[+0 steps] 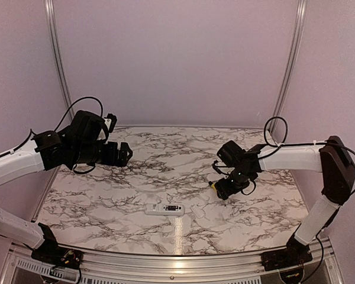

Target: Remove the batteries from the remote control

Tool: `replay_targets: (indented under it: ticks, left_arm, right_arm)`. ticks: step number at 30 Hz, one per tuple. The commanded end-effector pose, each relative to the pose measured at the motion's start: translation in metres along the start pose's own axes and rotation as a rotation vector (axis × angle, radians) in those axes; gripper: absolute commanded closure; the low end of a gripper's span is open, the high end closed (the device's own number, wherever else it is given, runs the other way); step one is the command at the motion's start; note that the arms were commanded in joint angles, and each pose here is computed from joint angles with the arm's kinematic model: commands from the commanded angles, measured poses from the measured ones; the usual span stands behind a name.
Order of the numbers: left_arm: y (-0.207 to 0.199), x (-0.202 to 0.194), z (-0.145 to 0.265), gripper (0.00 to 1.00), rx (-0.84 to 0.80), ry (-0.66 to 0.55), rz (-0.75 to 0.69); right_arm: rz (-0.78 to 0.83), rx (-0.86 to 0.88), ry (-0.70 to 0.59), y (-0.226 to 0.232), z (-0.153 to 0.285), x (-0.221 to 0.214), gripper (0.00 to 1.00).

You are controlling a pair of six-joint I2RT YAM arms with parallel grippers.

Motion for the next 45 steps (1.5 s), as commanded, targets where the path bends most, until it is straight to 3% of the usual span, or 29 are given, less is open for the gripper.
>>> replay_targets:
  ticks: [1, 14, 31, 38, 45]
  left_arm:
    - [0.003, -0.010, 0.001, 0.01, -0.007, -0.008, 0.059]
    - [-0.002, -0.018, -0.001, 0.01, -0.049, 0.005, 0.075]
    - [-0.006, -0.006, -0.005, 0.01, -0.059, -0.001, 0.050]
    - [-0.015, 0.002, -0.006, 0.01, -0.122, -0.010, 0.059]
    - [-0.044, 0.014, -0.009, 0.01, -0.336, -0.013, 0.051]
  right_arm:
    - [0.030, 0.046, -0.009, 0.011, -0.011, 0.003, 0.30]
    - [0.061, 0.079, 0.028, 0.018, -0.034, 0.002, 0.53]
    - [0.058, 0.084, 0.048, 0.016, -0.035, -0.009, 1.00]
    - [0.068, 0.121, -0.035, 0.022, -0.001, 0.013, 1.00]
    - [0.089, 0.255, -0.157, 0.035, 0.050, 0.033, 1.00]
Point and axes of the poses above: each gripper's point midway between its finger pads, its own z axis back along the fingers, its own y axis along the line the jaws close on, x = y × z, the point moved 5 cm from there along z, back along the fingers, and after that the axes turned 14 degrees about -z, right-handed, at the moved point
